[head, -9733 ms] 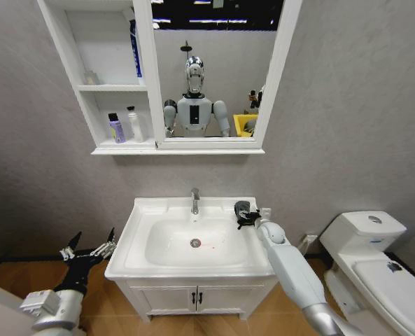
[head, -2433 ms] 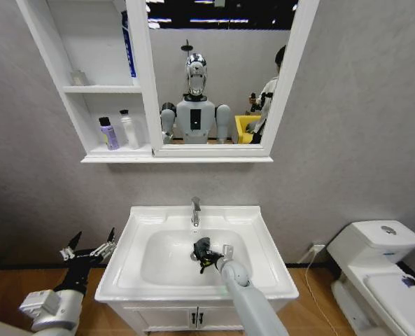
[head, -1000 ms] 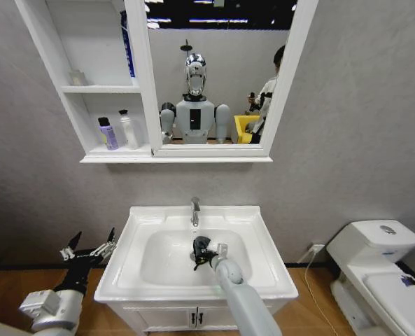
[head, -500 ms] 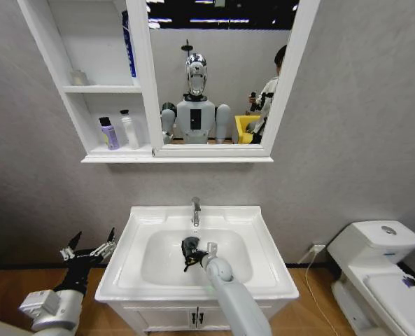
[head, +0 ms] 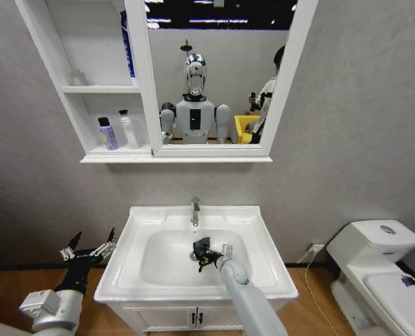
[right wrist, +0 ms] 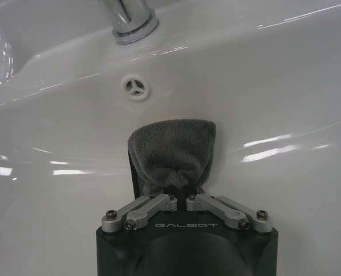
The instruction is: Move facial cleanser and shampoo from washbasin to cabinet, then wipe washbasin with towel.
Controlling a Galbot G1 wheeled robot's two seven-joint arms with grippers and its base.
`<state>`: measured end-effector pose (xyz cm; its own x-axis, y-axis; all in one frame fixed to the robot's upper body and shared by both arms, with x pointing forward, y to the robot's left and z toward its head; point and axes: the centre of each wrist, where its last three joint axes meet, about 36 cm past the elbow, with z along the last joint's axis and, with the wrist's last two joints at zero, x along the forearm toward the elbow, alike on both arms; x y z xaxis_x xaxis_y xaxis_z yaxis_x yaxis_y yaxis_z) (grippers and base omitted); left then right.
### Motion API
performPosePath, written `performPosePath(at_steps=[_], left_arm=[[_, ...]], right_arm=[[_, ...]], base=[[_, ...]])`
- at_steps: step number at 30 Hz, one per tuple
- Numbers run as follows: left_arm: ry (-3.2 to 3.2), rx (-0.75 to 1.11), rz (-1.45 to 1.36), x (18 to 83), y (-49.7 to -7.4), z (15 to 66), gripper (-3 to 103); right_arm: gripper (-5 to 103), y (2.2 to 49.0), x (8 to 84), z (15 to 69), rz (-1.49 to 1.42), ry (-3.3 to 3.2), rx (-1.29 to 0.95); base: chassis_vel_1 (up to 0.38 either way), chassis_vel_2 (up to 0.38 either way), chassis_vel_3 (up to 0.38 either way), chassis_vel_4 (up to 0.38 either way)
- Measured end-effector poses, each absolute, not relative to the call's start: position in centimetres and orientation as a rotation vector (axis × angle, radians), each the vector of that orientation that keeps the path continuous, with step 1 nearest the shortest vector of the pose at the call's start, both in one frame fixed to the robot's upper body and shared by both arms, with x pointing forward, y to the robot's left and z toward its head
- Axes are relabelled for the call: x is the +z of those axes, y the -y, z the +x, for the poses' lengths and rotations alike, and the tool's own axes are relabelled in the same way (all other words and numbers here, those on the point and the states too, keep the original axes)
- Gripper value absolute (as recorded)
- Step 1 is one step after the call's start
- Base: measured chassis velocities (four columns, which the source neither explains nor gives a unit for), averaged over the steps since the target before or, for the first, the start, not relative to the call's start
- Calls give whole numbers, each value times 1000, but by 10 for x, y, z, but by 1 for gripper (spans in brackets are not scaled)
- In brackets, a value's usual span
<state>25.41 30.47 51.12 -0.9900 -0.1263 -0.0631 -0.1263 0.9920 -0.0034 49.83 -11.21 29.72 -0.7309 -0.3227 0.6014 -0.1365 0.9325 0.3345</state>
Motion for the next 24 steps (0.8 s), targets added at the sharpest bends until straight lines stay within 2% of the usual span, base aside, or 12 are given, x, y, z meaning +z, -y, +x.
performPosePath(at_steps=[4,8,24], left_arm=[[-3072,1,-195,511,-305,254,100],[-3072,1,-195,511,-305,254,100],[-3072,1,-195,511,-305,254,100]], right_arm=[[2,85,292,498,367,2379,-338],[2,81,292,497,376,2379,-330],[2,163,299,492,221,2430,-323]], base=[[0,0,0,0],[0,0,0,0],[0,0,0,0]])
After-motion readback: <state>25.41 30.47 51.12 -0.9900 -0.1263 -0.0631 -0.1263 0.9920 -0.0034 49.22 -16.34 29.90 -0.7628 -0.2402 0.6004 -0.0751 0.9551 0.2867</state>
